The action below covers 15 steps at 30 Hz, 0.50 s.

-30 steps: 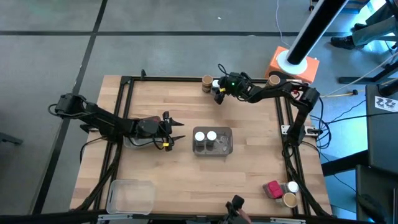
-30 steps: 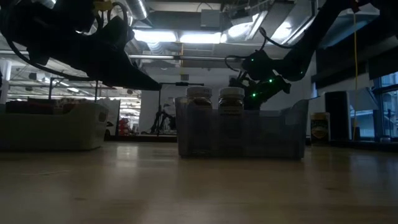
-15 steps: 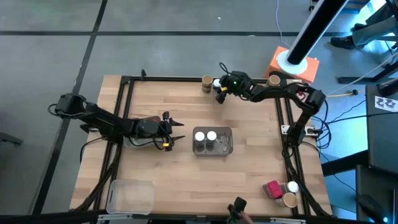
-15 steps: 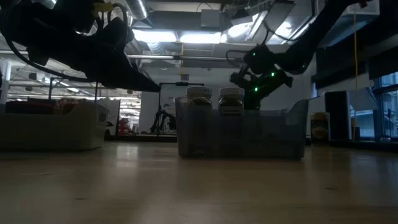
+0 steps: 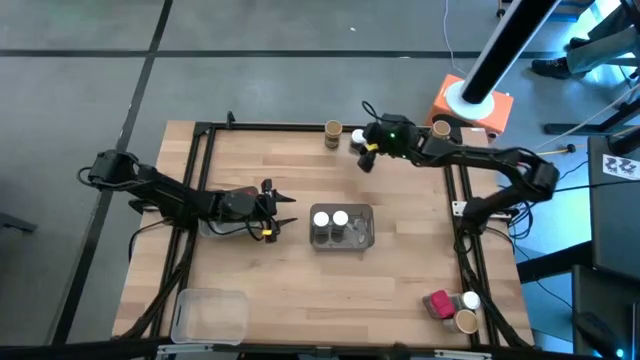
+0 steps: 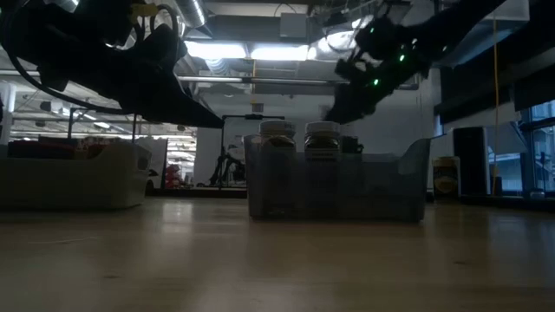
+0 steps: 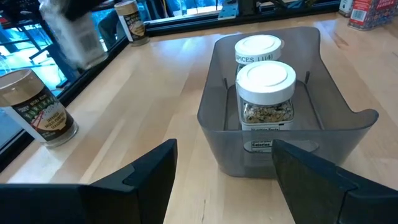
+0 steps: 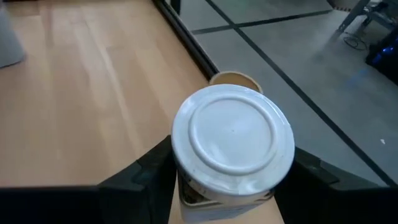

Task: Sort spices by type
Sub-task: Put the top white seasoning bottle into the black bin

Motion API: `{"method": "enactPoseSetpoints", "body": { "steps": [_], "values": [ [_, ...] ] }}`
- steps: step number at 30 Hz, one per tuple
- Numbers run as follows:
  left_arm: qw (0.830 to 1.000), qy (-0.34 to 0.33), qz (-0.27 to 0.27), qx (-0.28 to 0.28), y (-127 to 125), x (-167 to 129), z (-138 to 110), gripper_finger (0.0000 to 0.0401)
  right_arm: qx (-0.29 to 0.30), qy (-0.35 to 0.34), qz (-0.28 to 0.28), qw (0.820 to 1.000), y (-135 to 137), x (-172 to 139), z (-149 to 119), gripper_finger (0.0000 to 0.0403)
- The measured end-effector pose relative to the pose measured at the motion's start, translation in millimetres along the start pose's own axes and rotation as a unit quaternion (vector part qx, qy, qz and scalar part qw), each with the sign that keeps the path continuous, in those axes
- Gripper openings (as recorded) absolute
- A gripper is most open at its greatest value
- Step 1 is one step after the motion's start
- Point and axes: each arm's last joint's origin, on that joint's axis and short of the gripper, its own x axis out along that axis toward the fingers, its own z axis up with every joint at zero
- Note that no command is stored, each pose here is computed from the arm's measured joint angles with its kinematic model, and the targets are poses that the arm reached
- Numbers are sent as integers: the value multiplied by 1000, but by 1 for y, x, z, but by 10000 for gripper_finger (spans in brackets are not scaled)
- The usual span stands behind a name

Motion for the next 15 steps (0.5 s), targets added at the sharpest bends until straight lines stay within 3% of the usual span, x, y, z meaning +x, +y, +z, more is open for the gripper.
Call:
{"method": "enactPoseSetpoints", "body": {
  "steps": [15],
  "values": [
    [1000, 0, 0, -1, 0, 0, 0, 249, -32, -14, 70, 997, 58, -75, 20, 212]
  ]
}}
